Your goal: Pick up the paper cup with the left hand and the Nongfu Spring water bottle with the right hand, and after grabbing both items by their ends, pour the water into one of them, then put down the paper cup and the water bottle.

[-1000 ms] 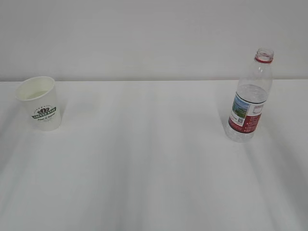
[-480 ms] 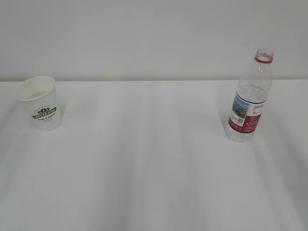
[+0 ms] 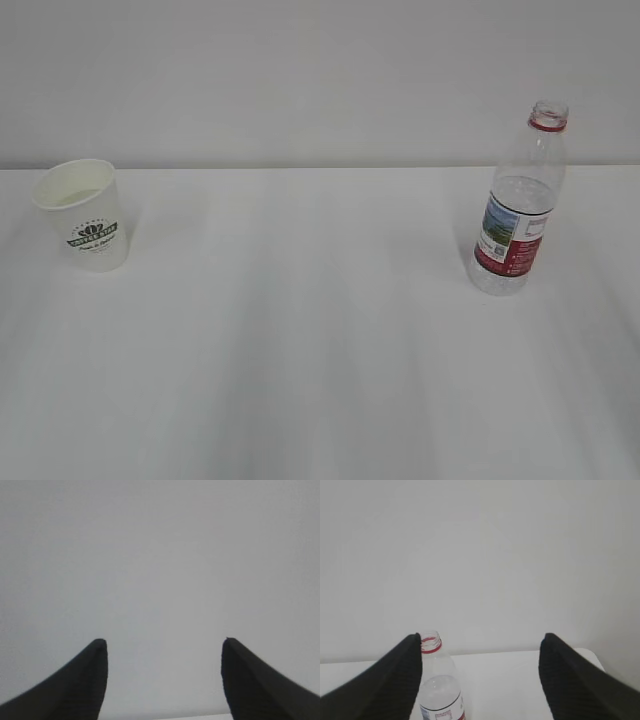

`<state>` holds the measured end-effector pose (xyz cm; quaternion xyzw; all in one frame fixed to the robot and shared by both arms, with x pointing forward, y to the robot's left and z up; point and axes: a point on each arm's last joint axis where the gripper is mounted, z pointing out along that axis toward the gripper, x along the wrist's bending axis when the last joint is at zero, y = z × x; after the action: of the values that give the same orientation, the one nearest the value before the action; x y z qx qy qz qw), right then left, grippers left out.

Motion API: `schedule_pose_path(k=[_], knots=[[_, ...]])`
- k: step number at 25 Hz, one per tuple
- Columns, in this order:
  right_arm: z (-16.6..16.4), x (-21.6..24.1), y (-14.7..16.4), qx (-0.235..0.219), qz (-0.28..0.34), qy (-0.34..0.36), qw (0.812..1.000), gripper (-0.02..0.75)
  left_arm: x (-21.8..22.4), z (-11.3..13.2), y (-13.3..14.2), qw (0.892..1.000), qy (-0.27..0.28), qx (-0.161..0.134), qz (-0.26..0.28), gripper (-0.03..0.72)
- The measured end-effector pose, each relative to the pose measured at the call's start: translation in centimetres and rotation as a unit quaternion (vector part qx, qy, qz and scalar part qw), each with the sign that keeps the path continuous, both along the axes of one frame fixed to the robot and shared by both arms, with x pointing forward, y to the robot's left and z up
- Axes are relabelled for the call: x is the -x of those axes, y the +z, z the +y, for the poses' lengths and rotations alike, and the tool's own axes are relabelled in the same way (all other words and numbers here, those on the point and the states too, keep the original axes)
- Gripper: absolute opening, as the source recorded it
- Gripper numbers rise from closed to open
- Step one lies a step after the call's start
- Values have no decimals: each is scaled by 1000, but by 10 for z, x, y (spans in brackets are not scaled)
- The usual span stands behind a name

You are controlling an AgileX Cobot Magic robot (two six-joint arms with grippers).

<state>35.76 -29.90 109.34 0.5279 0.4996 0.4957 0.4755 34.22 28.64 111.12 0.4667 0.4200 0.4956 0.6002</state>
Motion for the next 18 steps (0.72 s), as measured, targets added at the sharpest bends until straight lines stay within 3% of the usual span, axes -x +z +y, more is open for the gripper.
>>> schedule_pose_path(k=[9, 18], knots=[[-4, 26, -4, -2, 31, -21, 999, 548, 33, 8, -11, 998, 19, -5, 59, 513], [-12, 57, -10, 30, 77, -61, 995, 548, 52, 13, -17, 991, 34, -9, 127, 512]])
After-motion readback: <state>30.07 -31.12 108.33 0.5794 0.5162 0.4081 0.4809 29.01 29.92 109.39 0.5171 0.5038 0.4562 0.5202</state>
